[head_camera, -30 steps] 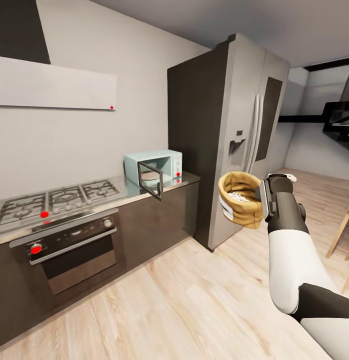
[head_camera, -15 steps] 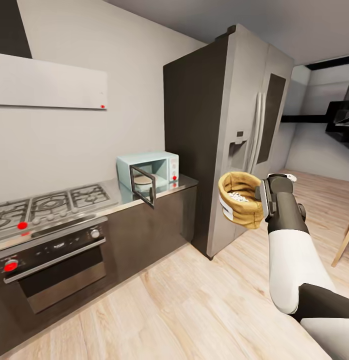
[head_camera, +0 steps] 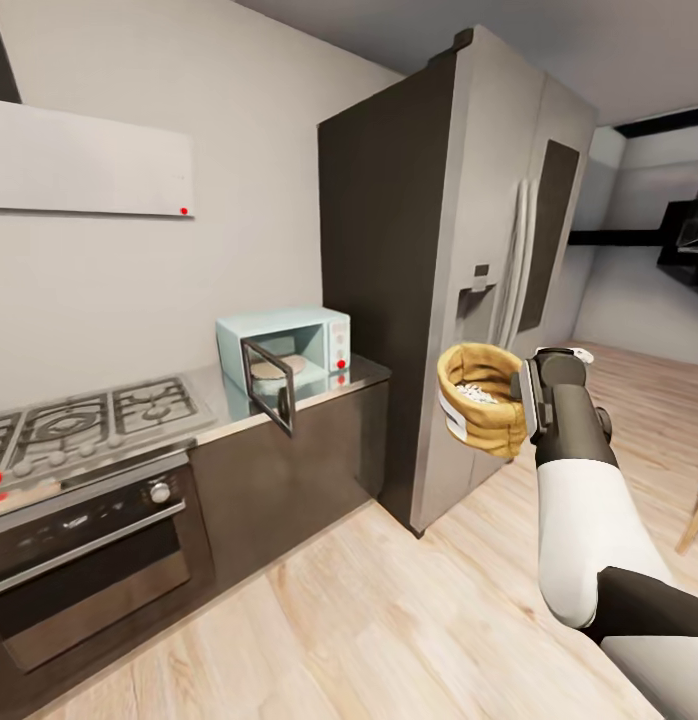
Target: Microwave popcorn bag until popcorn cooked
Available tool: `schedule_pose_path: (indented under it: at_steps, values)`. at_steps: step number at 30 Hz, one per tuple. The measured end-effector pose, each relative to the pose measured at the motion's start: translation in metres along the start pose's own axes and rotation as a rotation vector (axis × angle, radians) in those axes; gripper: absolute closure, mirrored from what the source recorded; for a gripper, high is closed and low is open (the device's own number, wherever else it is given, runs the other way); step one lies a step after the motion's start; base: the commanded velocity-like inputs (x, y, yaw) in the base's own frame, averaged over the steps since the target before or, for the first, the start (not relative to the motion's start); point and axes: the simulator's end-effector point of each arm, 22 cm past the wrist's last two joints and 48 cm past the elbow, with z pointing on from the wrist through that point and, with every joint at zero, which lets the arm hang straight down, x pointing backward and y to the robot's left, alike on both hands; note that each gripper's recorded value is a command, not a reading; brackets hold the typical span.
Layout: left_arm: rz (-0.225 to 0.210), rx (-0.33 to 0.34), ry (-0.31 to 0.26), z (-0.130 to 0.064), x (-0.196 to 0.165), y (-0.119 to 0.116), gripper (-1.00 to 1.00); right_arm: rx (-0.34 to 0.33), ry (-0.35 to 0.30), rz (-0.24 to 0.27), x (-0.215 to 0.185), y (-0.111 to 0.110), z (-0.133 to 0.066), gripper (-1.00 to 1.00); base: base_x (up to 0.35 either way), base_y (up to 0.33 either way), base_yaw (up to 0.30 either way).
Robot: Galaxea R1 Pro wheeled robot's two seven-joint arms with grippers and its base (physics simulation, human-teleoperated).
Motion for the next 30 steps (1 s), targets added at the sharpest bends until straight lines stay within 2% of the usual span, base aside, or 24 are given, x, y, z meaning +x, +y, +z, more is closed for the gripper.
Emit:
schedule_pose_path:
  at_steps: [8, 17, 20, 25, 30]
  values:
    - [0.0, 0.001, 0.0, 0.0, 0.0, -0.001, -1.0, -0.004, 0.003, 0.0, 0.001, 0.002, 0.001, 1.0, 0.249, -0.103, 0.216]
    - [0.001, 0.0, 0.0, 0.0, 0.0, 0.0, -1.0, -0.003, 0.002, 0.0, 0.001, 0.001, 0.001, 1.0, 0.009, -0.005, 0.269]
    - [0.001, 0.0, 0.0, 0.0, 0.0, 0.0, -1.0, 0.02, -0.007, 0.002, -0.003, -0.012, 0.002, 1.0, 0.0, 0.0, 0.27]
    - [0.001, 0.0, 0.0, 0.0, 0.0, 0.0, -1.0, 0.019, -0.008, 0.003, -0.004, -0.013, 0.002, 1.0, 0.0, 0.0, 0.269]
    - [0.002, 0.0, 0.001, 0.0, 0.0, 0.0, -1.0, 0.021, -0.01, 0.003, -0.004, -0.013, 0.002, 1.0, 0.0, 0.0, 0.07]
